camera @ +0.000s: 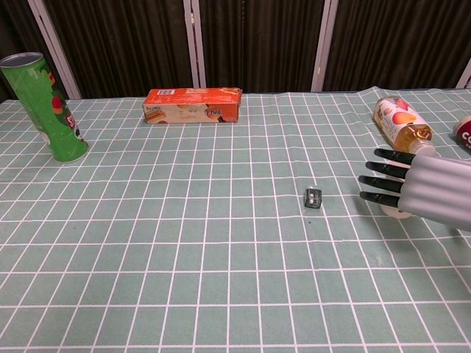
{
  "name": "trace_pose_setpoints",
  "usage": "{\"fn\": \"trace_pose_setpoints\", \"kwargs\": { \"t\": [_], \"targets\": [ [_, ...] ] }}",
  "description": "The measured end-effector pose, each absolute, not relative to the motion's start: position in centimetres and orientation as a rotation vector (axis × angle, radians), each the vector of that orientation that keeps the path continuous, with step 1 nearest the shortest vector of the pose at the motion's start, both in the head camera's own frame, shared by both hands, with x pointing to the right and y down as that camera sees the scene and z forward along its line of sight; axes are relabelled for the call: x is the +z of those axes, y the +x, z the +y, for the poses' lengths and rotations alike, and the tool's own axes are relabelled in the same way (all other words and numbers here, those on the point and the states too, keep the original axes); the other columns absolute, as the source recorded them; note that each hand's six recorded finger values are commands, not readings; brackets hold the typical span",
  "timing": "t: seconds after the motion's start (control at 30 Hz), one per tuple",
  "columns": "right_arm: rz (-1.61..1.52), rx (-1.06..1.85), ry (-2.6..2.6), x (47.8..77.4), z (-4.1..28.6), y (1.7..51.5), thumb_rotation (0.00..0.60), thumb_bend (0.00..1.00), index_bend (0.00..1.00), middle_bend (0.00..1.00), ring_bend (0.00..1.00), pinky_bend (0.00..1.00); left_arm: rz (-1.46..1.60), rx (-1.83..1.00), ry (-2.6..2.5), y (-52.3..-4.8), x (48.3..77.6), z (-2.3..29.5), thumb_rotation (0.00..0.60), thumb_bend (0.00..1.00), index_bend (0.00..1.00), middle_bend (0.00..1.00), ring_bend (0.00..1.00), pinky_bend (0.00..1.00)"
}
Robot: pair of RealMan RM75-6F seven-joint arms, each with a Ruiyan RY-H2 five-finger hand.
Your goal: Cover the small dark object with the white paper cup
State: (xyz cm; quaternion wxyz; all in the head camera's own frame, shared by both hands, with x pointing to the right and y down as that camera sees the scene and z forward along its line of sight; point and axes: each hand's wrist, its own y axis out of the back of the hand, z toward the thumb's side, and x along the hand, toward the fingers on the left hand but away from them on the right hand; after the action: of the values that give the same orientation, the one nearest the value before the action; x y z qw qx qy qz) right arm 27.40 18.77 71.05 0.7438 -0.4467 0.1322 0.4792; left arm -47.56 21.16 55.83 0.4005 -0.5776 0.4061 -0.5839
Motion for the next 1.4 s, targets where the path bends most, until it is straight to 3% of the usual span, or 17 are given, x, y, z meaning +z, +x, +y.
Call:
{"fn": "trace_pose_setpoints", "kwargs": {
  "t": [0.07,0.2,0.33,0.7,1.0,1.4],
  "targets": [
    [0.290,1.041,-0.969,71.2,18.8,27.5,0.600,0.15,0.06,0.15,0.01,0.11,1.030,-1.472,-1.462,-47.6,55.8,21.2,0.600,0.00,0.00,0.00,0.00,0.00],
    [0.290,1.022,-0.946,71.4,18.8,27.6,0.600,0.21,0.22,0.33,0.17,0.27,1.034,-1.470,-1.462,-47.6,55.7,21.2,0.600,0.00,0.00,0.00,0.00,0.00],
    [0.271,0.995,-0.935,71.3,18.7,27.6,0.600,0.22,0.27,0.38,0.23,0.33,1.033,-1.473,-1.462,-47.7,55.8,21.2,0.600,0.00,0.00,0.00,0.00,0.00],
    [0.150,0.954,-1.006,70.1,18.2,27.0,0.600,0.23,0.27,0.40,0.24,0.36,1.027,-1.459,-1.485,-47.4,55.7,21.3,0.600,0.00,0.00,0.00,0.00,0.00],
    [-0.209,1.017,-1.428,68.1,16.2,26.0,0.600,0.23,0.27,0.40,0.24,0.35,1.021,-1.458,-1.500,-47.2,55.8,21.4,0.600,0.00,0.00,0.00,0.00,0.00],
    [-0.523,1.151,-1.903,69.6,14.0,25.9,0.600,0.23,0.27,0.40,0.23,0.34,1.022,-1.467,-1.512,-47.4,55.9,21.4,0.600,0.00,0.00,0.00,0.00,0.00]
  ]
}}
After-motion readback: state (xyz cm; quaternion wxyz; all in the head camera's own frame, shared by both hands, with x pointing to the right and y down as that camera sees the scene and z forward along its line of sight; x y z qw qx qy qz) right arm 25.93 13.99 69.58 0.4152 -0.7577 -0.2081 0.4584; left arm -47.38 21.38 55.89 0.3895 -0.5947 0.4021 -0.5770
